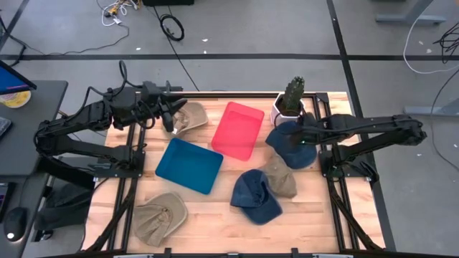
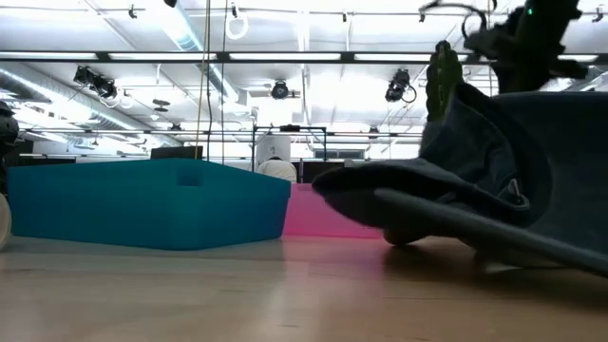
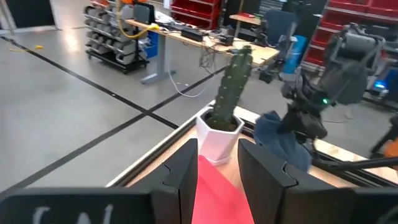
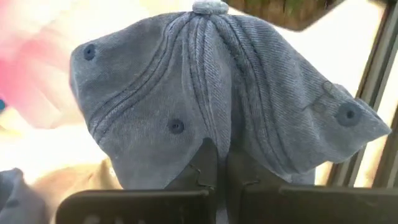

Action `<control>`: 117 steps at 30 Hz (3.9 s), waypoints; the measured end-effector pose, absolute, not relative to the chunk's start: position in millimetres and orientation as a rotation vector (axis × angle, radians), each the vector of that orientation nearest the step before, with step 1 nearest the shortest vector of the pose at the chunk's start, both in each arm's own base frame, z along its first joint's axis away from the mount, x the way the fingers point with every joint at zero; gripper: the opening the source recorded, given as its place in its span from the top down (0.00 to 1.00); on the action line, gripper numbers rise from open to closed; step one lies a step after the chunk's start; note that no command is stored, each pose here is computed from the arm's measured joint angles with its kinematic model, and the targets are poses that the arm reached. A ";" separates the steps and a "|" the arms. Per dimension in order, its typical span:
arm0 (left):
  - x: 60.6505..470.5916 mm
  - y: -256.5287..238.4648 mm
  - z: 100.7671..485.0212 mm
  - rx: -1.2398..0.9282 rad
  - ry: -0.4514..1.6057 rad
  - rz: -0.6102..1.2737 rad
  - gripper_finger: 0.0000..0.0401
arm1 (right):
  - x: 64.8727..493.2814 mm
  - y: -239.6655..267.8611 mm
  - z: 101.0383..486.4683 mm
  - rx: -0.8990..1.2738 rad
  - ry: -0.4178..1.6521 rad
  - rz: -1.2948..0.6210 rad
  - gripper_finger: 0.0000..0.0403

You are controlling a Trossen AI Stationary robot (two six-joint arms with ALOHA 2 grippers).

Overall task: Pick & Place hat
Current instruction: Put the right blue cap into the red bin

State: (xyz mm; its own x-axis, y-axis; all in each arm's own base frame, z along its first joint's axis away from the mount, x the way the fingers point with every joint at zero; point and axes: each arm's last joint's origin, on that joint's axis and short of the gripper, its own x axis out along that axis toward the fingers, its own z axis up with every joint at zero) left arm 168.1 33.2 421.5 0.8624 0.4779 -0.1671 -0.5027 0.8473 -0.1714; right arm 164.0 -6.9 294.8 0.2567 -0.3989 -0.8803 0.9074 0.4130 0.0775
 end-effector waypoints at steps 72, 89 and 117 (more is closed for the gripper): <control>168.9 32.9 425.6 -0.171 0.090 0.498 0.70 | 361.5 -14.6 358.0 0.937 0.301 -1.089 1.00; 168.9 32.9 425.7 -0.168 0.090 0.498 0.70 | 379.2 -28.2 304.3 1.069 0.214 -1.361 1.00; 168.7 32.9 425.7 -0.168 0.089 0.498 0.70 | 395.9 -73.8 259.6 1.234 0.290 -1.502 1.00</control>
